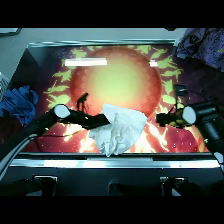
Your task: Fold the clothes and pants, and hang the long-sleeved shirts on hangers.
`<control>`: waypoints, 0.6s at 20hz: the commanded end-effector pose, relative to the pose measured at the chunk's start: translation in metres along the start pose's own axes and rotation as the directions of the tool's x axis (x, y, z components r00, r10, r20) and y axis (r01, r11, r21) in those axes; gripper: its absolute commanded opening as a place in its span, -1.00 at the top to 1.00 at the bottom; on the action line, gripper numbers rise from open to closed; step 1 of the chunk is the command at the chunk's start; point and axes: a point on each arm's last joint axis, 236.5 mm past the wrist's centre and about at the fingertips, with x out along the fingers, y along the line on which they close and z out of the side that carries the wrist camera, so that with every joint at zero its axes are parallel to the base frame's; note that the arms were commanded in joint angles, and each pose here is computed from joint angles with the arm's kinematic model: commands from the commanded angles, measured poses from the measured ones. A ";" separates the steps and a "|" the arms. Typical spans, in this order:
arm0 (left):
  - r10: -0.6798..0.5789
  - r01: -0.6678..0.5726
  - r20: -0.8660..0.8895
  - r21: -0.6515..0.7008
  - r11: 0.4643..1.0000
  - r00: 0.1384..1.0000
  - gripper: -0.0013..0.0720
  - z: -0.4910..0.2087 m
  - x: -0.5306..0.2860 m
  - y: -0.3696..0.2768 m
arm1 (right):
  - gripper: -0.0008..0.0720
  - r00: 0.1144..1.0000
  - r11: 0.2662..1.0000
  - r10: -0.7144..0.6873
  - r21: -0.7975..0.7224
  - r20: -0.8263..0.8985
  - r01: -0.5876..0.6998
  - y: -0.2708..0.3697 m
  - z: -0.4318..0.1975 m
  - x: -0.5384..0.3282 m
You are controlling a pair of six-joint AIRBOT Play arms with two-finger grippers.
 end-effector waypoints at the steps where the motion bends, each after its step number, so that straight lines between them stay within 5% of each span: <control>1: 0.070 -0.060 0.105 -0.089 0.994 0.992 -0.89 0.043 -0.066 0.052 | -0.35 0.972 0.911 0.231 0.343 0.036 -0.229 -0.019 0.014 0.027; 5: 0.095 -0.058 0.159 -0.223 0.973 0.983 -0.89 0.064 -0.107 0.096 | -0.40 0.835 0.747 0.547 0.417 0.059 -0.518 0.021 0.015 0.073; 12: 0.105 -0.060 0.159 -0.265 0.962 0.982 -0.89 0.066 -0.115 0.111 | -0.39 0.796 0.736 0.605 0.405 -0.035 -0.542 0.080 0.000 0.136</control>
